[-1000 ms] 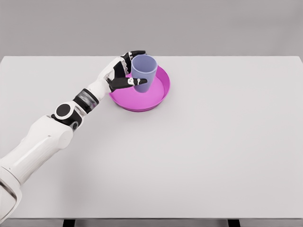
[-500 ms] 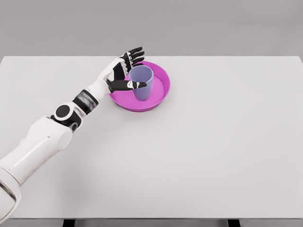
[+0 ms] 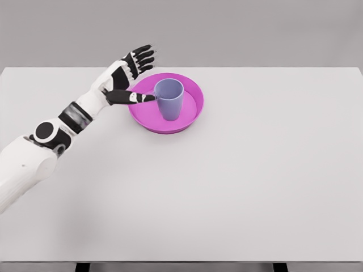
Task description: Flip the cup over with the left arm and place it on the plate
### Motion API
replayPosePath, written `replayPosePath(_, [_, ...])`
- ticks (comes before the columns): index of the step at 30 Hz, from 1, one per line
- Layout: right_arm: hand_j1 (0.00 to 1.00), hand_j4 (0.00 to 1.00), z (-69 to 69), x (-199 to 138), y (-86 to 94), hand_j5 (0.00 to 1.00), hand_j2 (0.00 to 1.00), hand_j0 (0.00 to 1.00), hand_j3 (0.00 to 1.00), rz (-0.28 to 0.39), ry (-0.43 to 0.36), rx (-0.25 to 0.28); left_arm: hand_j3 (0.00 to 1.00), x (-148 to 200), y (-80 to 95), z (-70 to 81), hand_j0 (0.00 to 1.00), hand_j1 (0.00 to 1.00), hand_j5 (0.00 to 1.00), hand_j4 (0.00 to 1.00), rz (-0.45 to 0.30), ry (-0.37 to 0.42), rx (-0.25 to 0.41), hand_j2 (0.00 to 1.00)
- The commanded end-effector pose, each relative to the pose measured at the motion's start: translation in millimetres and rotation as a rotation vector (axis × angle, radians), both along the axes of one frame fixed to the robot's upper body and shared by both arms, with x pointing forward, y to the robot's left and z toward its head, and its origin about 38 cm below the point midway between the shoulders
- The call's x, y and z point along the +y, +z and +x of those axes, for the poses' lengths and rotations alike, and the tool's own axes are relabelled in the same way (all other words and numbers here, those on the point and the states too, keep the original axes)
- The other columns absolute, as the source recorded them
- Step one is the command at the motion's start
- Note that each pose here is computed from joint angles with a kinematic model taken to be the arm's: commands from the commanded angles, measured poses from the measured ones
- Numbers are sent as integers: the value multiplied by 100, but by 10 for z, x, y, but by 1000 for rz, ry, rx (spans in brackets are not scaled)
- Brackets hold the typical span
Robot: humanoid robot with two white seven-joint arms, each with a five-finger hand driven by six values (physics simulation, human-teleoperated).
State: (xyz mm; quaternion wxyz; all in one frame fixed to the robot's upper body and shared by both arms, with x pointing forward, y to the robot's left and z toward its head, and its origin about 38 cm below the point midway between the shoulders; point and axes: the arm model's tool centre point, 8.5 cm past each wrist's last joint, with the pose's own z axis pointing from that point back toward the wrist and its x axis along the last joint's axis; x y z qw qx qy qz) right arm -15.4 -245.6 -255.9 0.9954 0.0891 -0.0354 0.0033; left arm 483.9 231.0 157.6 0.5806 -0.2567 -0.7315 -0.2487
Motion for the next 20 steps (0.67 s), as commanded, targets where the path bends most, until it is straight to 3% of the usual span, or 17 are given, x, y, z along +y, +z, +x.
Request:
replayPosePath(1, [100,100,0,0,0,100,100,100,100,0,0,0,100,452,466,-224,100,100,100,100,76,-24,-91,100])
replayPosePath(3, [100,100,0,0,0,100,100,100,100,0,0,0,100,786,682,-399,100,100,100,100,183,-26,-132,100])
replayPosePath(4, [100,100,0,0,0,100,100,100,100,0,0,0,100,877,811,-516,100,100,100,100,322,-52,-207,100])
replayPosePath(6, [100,100,0,0,0,100,100,100,100,0,0,0,100,1037,1151,-600,100,100,100,100,469,-42,-386,100])
replayPosePath(7, [100,100,0,0,0,100,100,100,100,0,0,0,100,1116,1108,-729,100,100,100,100,490,-53,-425,100])
replayPosePath(9, [100,100,0,0,0,100,100,100,100,0,0,0,100,1328,1210,-887,100,100,100,100,534,-45,-451,100])
replayPosePath(13, [100,100,0,1,0,100,100,100,100,0,2,0,100,1344,1100,-933,100,100,100,100,527,-48,-428,100])
replayPosePath(20, [100,100,0,-1,0,100,100,100,100,-1,1,0,100,901,945,-889,100,100,100,100,399,-108,-440,100])
